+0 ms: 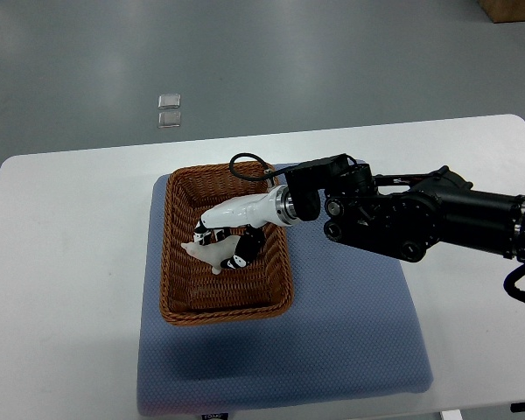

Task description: Place white bear in brown basket with right hand

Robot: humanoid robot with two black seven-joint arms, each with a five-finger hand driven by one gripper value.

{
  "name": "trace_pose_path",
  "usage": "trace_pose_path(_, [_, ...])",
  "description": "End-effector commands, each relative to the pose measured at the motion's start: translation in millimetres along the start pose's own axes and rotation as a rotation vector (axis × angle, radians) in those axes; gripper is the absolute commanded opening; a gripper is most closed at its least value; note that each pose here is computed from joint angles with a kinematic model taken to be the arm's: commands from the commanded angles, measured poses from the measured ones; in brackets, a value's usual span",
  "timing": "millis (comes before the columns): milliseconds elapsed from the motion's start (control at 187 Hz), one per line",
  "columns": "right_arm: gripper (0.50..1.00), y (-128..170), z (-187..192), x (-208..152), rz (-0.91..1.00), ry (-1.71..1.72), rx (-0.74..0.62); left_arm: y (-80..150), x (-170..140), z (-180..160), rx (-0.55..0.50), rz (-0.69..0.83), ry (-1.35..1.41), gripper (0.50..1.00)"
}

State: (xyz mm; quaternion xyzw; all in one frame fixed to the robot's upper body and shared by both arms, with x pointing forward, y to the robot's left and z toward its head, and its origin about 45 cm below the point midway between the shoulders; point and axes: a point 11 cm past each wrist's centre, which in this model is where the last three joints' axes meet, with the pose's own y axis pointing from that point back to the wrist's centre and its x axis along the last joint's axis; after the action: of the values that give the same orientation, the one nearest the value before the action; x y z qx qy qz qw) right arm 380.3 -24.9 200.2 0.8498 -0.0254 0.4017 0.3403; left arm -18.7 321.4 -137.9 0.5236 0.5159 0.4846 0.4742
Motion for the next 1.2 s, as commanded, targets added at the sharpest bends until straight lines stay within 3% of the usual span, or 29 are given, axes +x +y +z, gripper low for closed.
trace_pose_path(0, [0.69,-0.5,1.5,-2.4,0.001,-0.004,-0.002,0.0,0.0,0.0,0.0,0.0,0.0,1.0])
trace_pose_path(59, [0.762,-0.4,2.0,-2.4,0.0,-0.005,-0.003,0.0,0.0,0.0,0.0,0.0,0.0,1.0])
trace_pose_path(369, [0.829,1.9,2.2,1.5,0.003,-0.005,-0.003,0.0,0.0,0.0,0.0,0.0,0.0,1.0])
trace_pose_path(540, [0.901,13.7,6.2,20.3,0.038,-0.007,-0.006,0.0,0.0,0.0,0.0,0.0,0.0,1.0])
trace_pose_path(812, [0.905,66.3,40.1,75.6,0.251,-0.127,-0.037,0.0,0.0,0.0,0.0,0.0,0.0,1.0])
trace_pose_path(1026, [0.905,112.8,83.5,88.2,0.479,-0.424,-0.015,0.0,0.0,0.0,0.0,0.0,0.0,1.0])
trace_pose_path(1197, [0.905,143.0,119.7,82.6,0.68,-0.532,-0.074,0.0,0.0,0.0,0.0,0.0,0.0,1.0])
